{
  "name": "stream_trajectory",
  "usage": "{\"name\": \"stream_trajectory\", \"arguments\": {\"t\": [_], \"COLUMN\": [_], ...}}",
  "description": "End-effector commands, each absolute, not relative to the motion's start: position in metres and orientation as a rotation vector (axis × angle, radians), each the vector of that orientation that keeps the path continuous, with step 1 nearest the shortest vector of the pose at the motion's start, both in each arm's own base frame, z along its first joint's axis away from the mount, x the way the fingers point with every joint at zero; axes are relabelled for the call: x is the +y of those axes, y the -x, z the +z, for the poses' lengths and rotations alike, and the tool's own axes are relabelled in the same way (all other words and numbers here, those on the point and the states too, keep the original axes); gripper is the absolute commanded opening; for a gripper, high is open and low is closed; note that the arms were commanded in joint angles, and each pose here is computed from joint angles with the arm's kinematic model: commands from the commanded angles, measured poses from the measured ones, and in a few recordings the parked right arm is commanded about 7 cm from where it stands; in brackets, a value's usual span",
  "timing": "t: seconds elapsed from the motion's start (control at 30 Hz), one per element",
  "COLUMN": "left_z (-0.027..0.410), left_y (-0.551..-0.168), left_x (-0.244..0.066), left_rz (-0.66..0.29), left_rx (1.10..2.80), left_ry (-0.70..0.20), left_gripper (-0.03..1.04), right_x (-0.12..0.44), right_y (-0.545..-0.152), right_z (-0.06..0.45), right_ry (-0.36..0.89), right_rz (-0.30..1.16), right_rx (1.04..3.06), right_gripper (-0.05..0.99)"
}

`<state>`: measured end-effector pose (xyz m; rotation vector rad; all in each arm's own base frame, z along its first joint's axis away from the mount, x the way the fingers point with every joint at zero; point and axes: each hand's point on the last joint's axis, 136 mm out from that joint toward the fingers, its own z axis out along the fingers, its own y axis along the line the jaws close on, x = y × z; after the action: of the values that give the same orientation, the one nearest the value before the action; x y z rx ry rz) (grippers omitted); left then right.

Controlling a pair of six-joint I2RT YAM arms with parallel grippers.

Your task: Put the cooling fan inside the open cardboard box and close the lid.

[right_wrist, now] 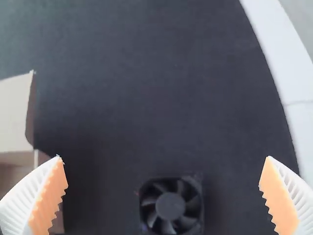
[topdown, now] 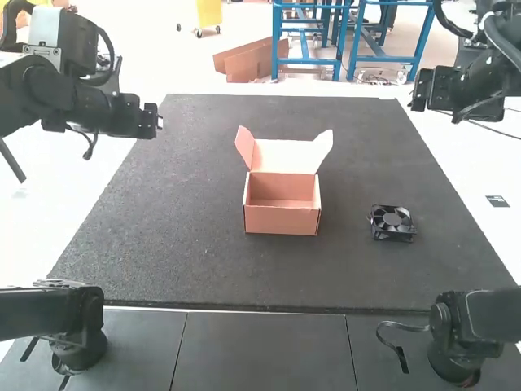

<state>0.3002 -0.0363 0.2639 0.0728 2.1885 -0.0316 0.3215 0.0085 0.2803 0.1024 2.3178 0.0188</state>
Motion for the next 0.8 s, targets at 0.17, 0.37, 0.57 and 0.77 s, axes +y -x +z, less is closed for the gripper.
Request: {"name": "stream_trajectory", "arguments": {"t": [0.17,0.37,0.57,0.77], "left_z": [0.302,0.291,0.289,0.289], "left_y": [-0.293,-0.291,-0.289,-0.290], "left_x": [-0.079,-0.093,-0.092,-0.093], "left_rz": [-0.170,-0.199,-0.198,-0.201], "left_rx": [2.094,2.113,2.121,2.123], "left_ry": [-0.237,-0.285,-0.283,-0.281], "left_gripper": [0.97,0.97,0.97,0.97], "right_x": [0.007,0.006,-0.005,-0.010], "right_y": [-0.333,-0.341,-0.336,-0.327], "right_z": [0.283,0.269,0.233,0.200], "right_ry": [-0.213,-0.177,-0.218,-0.227], "right_rz": [0.098,0.081,0.059,0.028], "right_rx": [2.370,2.429,2.592,2.698], "right_gripper": [0.91,0.91,0.90,0.90]}}
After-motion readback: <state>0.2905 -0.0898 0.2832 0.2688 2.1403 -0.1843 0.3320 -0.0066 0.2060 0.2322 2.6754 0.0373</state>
